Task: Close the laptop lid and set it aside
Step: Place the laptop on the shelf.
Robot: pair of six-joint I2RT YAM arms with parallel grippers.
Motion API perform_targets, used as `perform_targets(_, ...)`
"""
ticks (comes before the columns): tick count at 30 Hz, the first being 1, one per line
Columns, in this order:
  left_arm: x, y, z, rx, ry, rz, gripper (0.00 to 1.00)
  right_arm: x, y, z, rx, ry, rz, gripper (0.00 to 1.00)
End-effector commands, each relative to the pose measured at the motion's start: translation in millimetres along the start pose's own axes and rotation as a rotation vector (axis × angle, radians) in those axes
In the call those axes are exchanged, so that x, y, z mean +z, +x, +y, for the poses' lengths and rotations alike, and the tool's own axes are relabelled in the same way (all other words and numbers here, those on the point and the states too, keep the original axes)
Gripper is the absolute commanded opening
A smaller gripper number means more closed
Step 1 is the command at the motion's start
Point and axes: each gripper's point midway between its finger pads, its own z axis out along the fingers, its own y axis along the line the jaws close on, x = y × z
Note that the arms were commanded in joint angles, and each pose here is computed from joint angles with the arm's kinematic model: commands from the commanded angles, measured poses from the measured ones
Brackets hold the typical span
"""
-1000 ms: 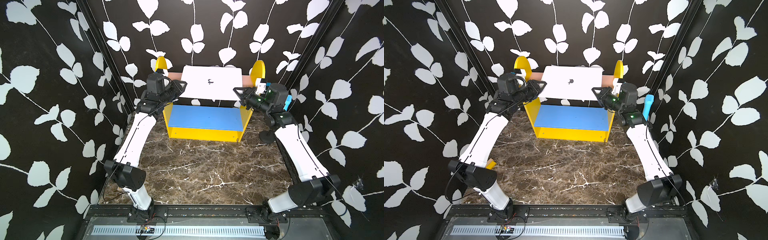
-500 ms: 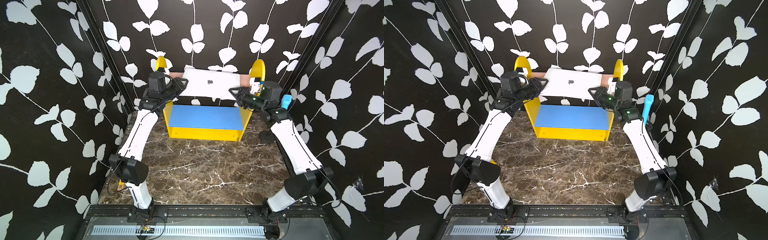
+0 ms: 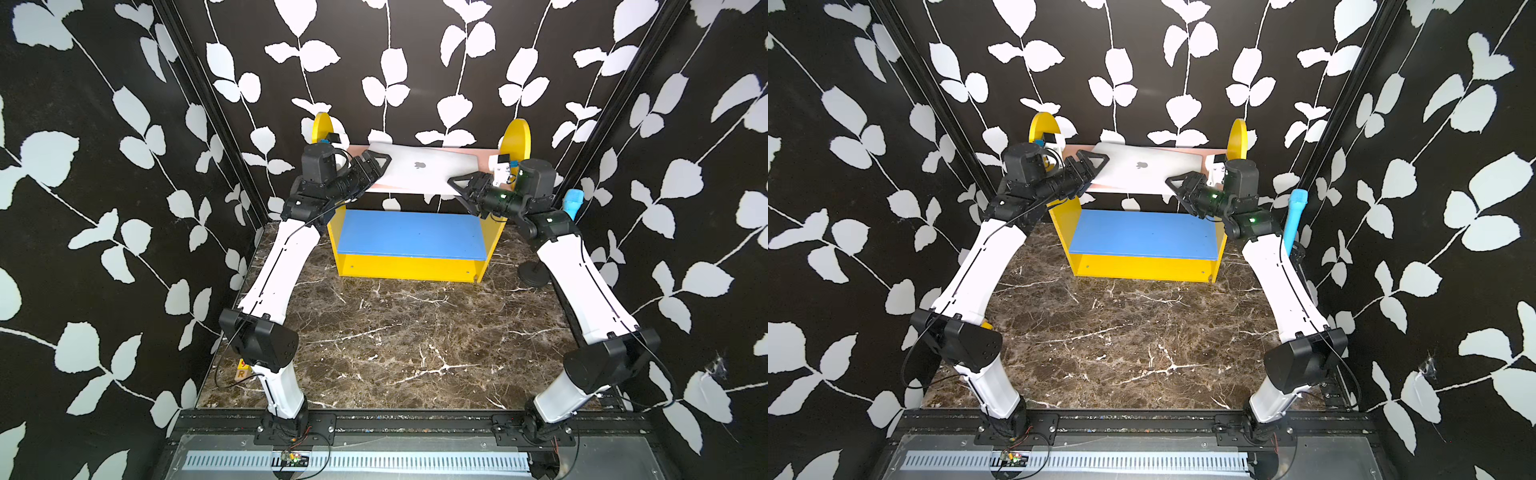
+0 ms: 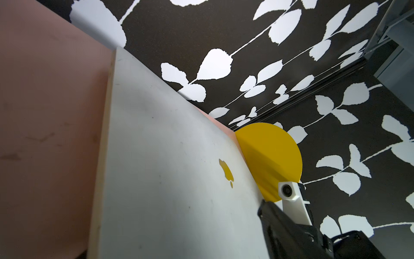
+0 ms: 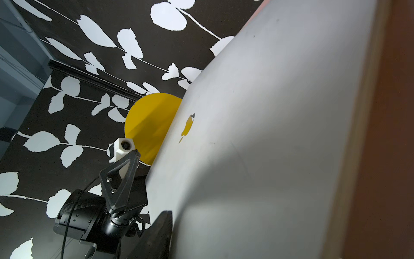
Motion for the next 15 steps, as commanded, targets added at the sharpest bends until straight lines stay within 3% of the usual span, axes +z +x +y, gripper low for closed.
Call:
perform_targets(1, -29.1, -6.8, -61.6, 0.109, 0.144, -0.036, 0.88, 4.6, 1.1, -10.7, 0.009, 0.035, 0.020, 0.53)
perform_targets(7, -38.1, -3.8, -53.2, 0.121, 0.090, -0.043, 0.98, -2.2, -9.3, -6.1, 0.005, 0.040, 0.000, 0.57)
perform_targets(15, -44.6, -1.9, -35.3, 0.113, 0.032, -0.047, 0.98, -11.4, -25.5, 3.4, -0.006, 0.045, -0.021, 0.60)
